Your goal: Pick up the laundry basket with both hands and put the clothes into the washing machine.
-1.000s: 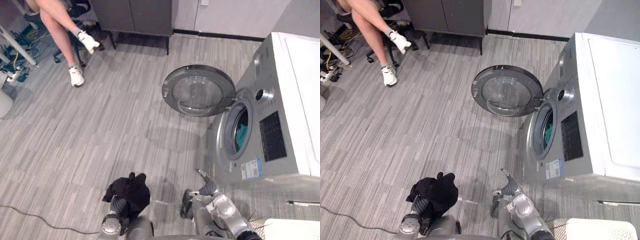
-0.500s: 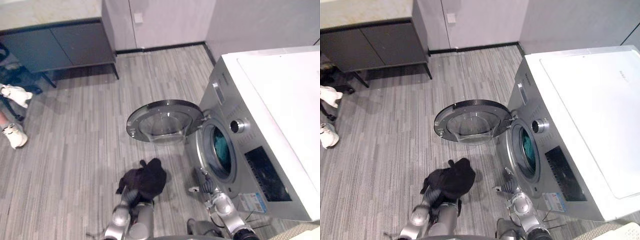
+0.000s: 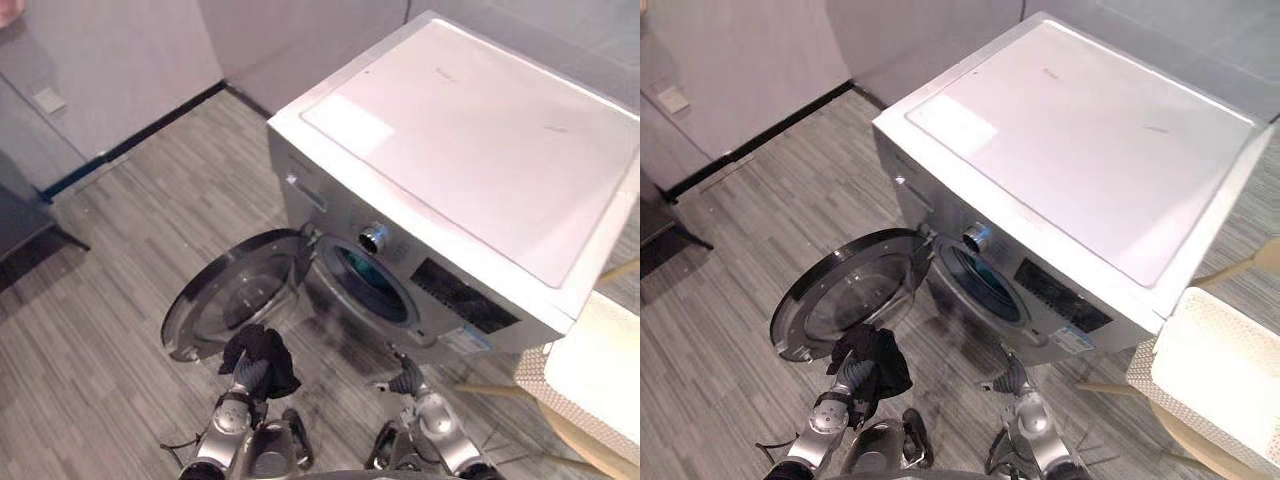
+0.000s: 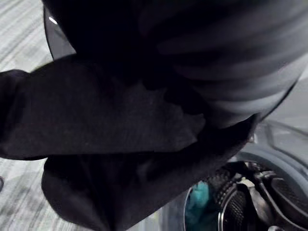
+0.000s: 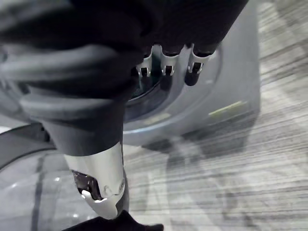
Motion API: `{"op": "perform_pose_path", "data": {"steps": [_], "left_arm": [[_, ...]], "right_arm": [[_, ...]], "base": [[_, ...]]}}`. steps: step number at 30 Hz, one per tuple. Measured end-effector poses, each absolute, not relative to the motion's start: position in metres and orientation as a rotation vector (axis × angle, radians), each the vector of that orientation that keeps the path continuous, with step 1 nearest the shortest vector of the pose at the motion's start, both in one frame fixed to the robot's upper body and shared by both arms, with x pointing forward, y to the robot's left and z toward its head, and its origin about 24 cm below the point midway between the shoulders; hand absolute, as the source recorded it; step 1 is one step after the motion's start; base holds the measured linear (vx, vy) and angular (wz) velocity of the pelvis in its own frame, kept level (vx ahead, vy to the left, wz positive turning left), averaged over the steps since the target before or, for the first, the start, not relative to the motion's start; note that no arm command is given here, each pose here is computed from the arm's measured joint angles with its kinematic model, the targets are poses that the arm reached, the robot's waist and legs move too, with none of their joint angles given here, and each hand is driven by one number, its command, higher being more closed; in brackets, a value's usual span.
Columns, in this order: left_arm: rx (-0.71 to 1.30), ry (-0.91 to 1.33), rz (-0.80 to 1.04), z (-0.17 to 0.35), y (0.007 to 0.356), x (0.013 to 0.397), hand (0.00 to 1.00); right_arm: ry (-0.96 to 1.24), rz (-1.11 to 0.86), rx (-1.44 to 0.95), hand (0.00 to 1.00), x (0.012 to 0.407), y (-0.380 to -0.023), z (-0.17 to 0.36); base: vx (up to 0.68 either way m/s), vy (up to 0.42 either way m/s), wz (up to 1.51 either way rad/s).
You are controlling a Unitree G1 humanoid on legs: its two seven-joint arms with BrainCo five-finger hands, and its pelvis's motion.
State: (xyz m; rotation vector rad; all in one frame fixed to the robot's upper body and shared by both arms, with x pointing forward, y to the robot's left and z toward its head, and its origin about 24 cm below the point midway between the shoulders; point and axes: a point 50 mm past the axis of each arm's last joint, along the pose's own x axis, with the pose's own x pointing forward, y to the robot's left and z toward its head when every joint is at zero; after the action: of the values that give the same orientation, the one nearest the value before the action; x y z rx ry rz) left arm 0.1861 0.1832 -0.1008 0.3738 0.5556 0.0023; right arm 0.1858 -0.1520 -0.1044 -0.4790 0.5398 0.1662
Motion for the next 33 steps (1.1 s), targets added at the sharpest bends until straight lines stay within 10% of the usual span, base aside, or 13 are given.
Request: {"op": "perform_pose_path", "data": {"steps": [18, 33], "left_arm": [[0.344, 0.307, 0.017, -0.053, 0.164, 0.245, 1.00], [0.037, -0.678, 0.429, 0.204, 0.174, 0.322, 1.00]], "right_arm": [[0.422, -0.061, -0.401, 0.00, 0.238, -0.185, -0.071], [-0.217, -0.206, -0.084, 0.00, 0.279, -0.160, 0.068]], "base": [[-0.05, 0.122, -0.74], [-0.13, -0.050, -0.11]]}}
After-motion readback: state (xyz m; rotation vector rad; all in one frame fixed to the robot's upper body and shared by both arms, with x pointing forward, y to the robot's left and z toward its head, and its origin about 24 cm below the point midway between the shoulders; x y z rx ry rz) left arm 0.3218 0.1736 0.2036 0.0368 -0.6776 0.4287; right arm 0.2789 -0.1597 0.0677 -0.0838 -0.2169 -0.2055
